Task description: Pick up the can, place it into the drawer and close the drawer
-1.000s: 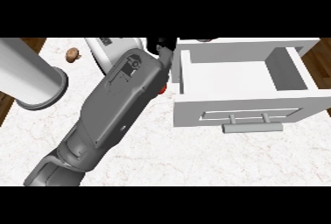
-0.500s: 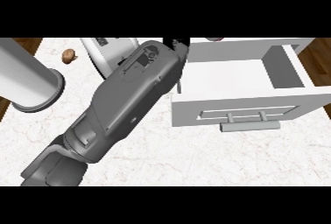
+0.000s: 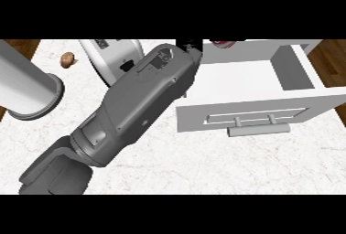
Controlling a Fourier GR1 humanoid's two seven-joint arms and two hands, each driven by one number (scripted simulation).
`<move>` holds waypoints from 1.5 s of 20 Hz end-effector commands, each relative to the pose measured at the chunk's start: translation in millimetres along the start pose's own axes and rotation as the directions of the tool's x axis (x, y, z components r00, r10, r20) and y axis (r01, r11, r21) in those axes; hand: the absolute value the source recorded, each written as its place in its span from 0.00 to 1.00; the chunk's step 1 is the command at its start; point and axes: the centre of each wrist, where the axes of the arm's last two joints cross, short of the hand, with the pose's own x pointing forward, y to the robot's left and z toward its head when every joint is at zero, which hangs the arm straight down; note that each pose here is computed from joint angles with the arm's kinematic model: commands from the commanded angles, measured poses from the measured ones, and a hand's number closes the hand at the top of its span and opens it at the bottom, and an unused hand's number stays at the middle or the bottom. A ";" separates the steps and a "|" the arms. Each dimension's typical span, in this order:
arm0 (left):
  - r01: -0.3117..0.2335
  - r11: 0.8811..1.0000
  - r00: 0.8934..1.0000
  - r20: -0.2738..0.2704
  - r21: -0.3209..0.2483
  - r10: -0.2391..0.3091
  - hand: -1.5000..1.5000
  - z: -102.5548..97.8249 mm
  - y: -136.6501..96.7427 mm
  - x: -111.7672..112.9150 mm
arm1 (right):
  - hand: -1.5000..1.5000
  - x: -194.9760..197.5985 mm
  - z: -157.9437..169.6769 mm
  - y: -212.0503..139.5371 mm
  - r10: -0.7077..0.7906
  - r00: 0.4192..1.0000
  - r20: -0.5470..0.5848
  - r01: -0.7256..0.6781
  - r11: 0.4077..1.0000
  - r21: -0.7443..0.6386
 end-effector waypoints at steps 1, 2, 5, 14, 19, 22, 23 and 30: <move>0.047 0.999 0.999 0.002 0.021 -0.047 1.00 -2.7 -0.6 -6.1 | 0.00 5.9 1.8 6.3 -0.006 1.000 0.005 0.006 1.000 0.004; 0.059 0.997 0.998 0.006 0.045 -0.060 1.00 -3.5 -2.7 -3.5 | 0.00 2.5 -2.0 -0.8 0.008 1.000 -0.001 -0.008 0.999 0.032; 0.050 0.998 0.999 -0.015 0.035 -0.049 0.00 -4.8 13.8 -28.8 | 0.00 5.3 14.9 -3.7 0.002 1.000 -0.001 -0.002 1.000 0.009; 0.089 0.989 0.996 -0.022 0.115 -0.087 0.00 -3.9 3.2 -21.7 | 0.00 -10.0 -4.4 -3.9 0.011 1.000 -0.013 -0.011 1.000 0.018; 0.079 0.991 0.997 -0.027 0.108 -0.077 0.00 0.1 7.4 -35.6 | 0.00 8.0 -15.3 -2.6 0.026 1.000 0.000 -0.026 1.000 0.016; 0.070 0.988 0.998 -0.011 0.135 -0.069 0.00 -3.8 6.3 -28.5 | 0.00 6.7 -4.6 2.0 0.009 1.000 0.027 -0.010 0.999 0.049; 0.067 0.990 0.998 -0.010 0.127 -0.066 0.00 -1.3 8.0 -34.9 | 0.00 6.2 -5.2 3.8 0.019 0.999 0.027 -0.019 1.000 0.022; 0.000 0.995 0.999 0.038 0.097 -0.004 0.00 3.4 2.3 -30.2 | 0.00 42.6 -18.4 16.1 0.302 0.923 0.238 -0.331 0.939 0.093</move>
